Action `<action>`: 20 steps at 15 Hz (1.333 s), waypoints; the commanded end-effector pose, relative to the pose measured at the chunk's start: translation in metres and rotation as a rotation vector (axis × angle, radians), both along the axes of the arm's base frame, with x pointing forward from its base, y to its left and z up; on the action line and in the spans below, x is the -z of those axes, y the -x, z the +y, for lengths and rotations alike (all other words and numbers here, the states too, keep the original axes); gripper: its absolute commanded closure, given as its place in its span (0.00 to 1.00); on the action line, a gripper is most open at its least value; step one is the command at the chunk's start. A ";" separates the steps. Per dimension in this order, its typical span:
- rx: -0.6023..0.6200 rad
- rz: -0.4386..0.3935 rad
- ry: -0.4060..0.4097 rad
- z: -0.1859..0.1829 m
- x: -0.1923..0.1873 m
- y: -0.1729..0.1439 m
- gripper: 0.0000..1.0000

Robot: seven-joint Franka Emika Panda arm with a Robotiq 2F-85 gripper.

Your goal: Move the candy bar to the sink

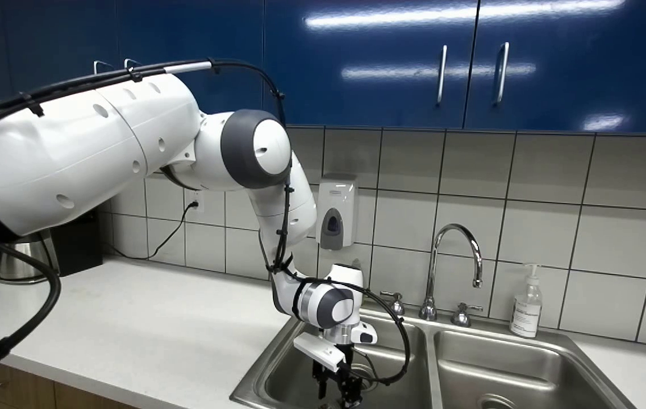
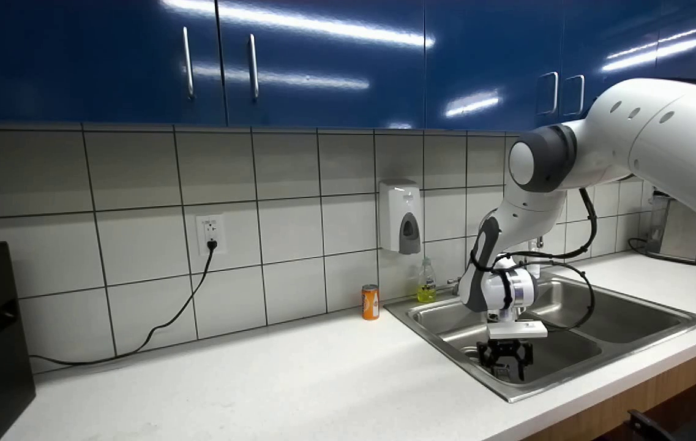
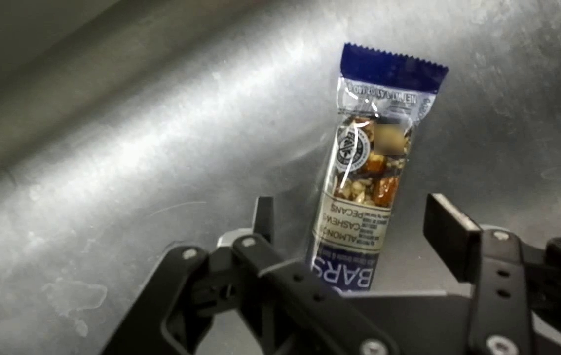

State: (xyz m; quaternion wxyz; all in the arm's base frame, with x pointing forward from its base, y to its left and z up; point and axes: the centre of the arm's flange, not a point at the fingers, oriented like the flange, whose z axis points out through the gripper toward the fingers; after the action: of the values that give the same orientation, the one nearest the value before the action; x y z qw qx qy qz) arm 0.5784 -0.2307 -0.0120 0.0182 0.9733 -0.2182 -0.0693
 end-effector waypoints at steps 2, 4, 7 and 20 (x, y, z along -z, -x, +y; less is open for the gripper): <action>-0.009 0.011 -0.003 -0.002 -0.013 -0.003 0.00; -0.010 0.003 0.001 -0.001 -0.020 -0.004 0.00; -0.013 -0.008 0.008 0.000 -0.033 -0.004 0.00; -0.039 -0.108 0.070 0.020 -0.174 0.022 0.00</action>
State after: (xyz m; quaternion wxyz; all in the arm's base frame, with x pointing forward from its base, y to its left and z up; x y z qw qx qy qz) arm 0.5858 -0.2261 0.1099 0.0306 0.9770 -0.2103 -0.0169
